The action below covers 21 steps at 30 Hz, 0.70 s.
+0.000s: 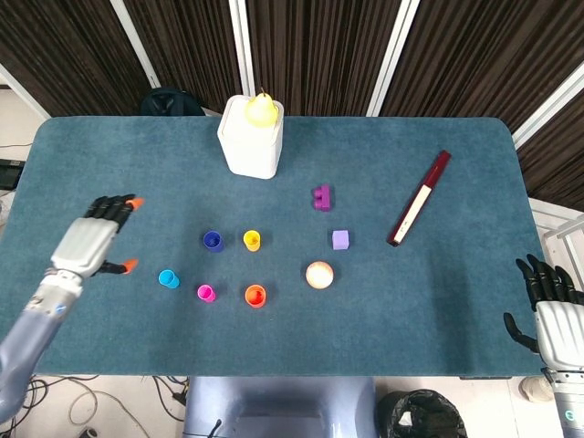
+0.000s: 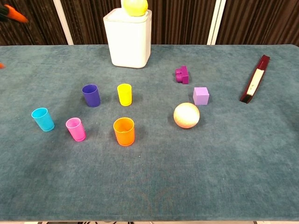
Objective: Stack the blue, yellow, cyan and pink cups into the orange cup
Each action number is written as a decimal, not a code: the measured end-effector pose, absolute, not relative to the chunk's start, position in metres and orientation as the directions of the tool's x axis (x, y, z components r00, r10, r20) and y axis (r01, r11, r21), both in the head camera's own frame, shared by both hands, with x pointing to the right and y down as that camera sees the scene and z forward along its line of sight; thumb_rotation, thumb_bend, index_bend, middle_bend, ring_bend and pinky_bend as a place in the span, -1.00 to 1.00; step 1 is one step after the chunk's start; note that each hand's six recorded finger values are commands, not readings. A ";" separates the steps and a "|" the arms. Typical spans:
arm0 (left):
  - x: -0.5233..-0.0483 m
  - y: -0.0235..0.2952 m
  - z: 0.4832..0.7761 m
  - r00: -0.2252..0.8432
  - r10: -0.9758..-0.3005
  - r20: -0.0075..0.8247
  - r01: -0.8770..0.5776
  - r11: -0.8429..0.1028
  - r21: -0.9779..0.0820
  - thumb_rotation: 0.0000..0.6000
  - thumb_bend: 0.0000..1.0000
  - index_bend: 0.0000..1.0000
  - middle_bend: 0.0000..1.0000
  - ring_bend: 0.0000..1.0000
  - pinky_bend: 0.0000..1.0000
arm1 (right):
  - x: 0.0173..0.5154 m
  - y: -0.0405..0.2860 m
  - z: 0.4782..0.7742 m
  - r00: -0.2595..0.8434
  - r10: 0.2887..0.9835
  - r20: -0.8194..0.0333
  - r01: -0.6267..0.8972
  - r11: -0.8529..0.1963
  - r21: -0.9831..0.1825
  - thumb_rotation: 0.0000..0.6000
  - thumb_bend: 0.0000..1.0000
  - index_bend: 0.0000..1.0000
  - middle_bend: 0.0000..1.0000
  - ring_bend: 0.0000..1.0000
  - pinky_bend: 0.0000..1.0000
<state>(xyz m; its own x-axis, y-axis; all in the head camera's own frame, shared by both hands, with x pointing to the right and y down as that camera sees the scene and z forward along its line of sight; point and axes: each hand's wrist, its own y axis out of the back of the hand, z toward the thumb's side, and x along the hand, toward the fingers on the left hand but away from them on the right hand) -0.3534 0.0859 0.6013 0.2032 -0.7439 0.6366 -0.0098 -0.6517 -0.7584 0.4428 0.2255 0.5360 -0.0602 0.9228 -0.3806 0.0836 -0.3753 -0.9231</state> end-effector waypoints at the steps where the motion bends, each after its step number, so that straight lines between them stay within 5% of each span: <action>1: -0.347 0.084 0.607 0.210 -0.735 0.644 0.001 -0.659 -0.752 1.00 -0.62 -0.86 -0.95 -1.00 -1.00 | 0.444 0.226 0.537 -0.063 0.922 -0.383 0.084 -0.377 -0.922 1.00 -0.15 -0.93 -1.00 -0.90 -1.00; 21: -0.256 0.079 0.695 0.192 -0.665 0.722 0.089 -0.721 -0.687 1.00 -0.62 -0.76 -0.95 -1.00 -1.00 | 0.445 0.226 0.541 -0.067 0.916 -0.396 0.096 -0.389 -0.916 1.00 -0.15 -0.93 -1.00 -0.90 -1.00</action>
<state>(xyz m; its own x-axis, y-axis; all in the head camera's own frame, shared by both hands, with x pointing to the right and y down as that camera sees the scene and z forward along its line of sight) -0.2559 0.0793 0.6953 0.1917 -0.6647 0.7221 0.0892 -0.7209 -0.6873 0.4453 0.2257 0.5415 -0.0674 0.9160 -0.3956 0.0960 -0.3887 -0.9163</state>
